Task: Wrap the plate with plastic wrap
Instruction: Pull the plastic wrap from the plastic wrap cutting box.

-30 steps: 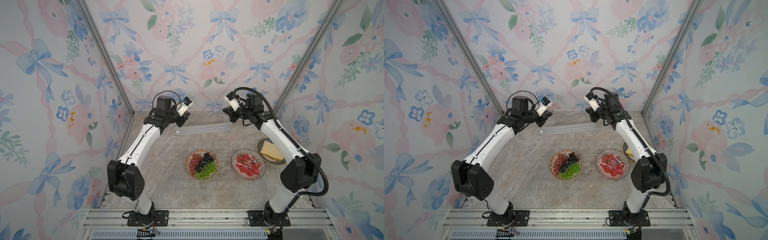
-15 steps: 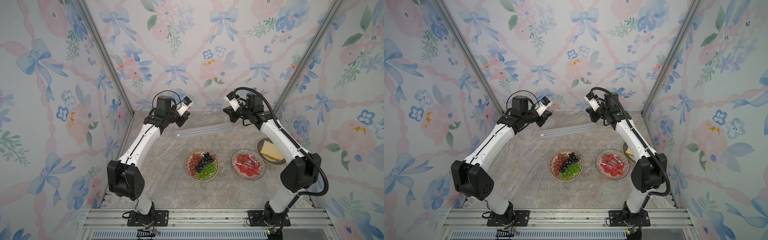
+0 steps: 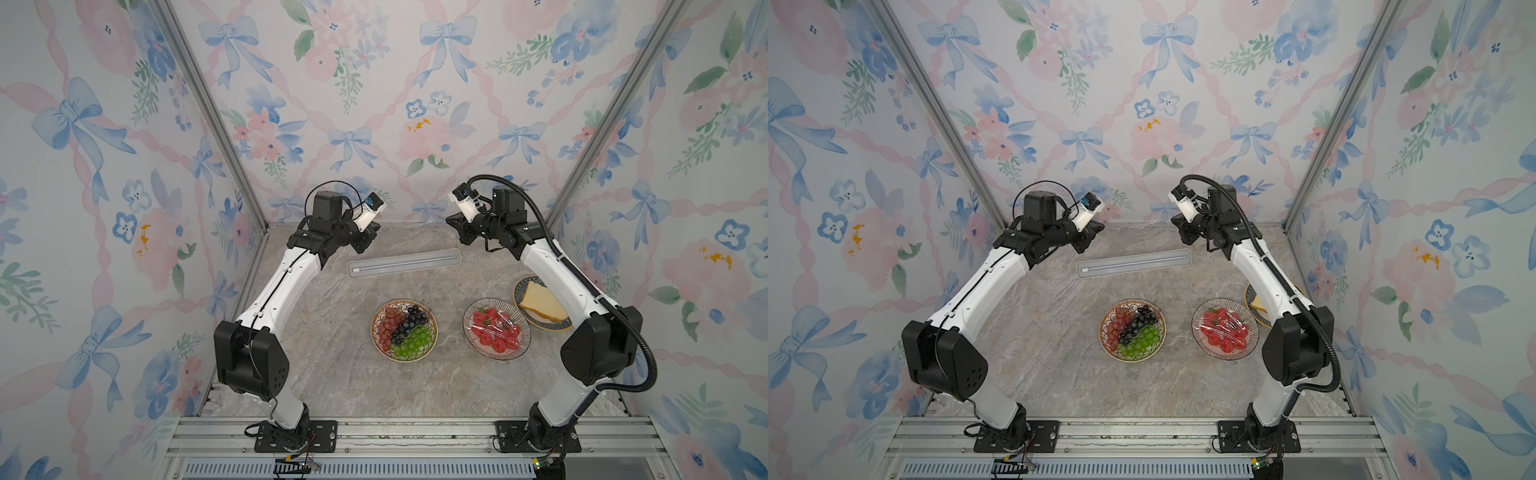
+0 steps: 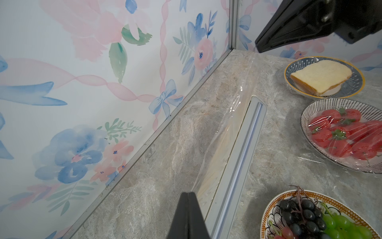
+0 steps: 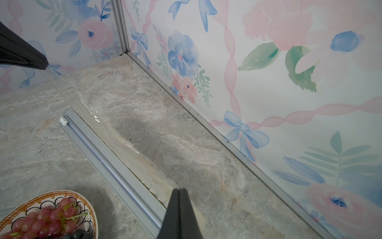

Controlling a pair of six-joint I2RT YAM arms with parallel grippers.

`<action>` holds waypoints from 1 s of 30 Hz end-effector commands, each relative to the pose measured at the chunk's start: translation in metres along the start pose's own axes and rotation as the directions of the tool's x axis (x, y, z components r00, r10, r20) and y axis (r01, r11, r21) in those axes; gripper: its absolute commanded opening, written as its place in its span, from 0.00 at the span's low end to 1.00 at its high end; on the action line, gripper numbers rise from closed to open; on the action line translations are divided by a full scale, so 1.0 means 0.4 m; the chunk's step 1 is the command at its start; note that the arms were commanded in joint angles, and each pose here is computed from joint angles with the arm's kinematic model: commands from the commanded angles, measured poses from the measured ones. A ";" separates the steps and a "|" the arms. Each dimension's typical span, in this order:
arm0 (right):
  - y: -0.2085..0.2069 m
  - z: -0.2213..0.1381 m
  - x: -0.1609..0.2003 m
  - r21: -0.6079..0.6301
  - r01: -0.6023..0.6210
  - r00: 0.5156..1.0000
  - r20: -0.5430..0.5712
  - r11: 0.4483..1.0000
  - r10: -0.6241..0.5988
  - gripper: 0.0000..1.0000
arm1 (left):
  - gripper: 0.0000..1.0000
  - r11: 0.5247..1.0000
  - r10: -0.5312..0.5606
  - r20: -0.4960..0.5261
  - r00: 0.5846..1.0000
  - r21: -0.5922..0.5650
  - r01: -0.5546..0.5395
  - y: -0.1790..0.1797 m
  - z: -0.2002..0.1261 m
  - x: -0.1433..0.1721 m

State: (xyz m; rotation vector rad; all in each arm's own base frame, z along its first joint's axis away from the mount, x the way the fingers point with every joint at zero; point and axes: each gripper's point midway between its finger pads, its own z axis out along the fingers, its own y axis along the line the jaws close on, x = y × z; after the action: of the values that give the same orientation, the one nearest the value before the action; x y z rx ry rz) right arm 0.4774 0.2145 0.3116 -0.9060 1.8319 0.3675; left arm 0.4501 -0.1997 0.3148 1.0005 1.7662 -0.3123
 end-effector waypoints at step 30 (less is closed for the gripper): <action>0.004 -0.047 -0.090 0.034 0.051 0.996 0.077 0.998 -0.053 0.00 | 0.00 0.997 0.049 0.105 0.993 -0.060 -0.042 0.025 -0.077 -0.109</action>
State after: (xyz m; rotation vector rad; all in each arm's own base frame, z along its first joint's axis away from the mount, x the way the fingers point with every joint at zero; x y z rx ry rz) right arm 0.4765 0.2171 0.3139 -0.9115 1.8267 0.3611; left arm 0.4497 -0.1996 0.3218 0.9976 1.7520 -0.3077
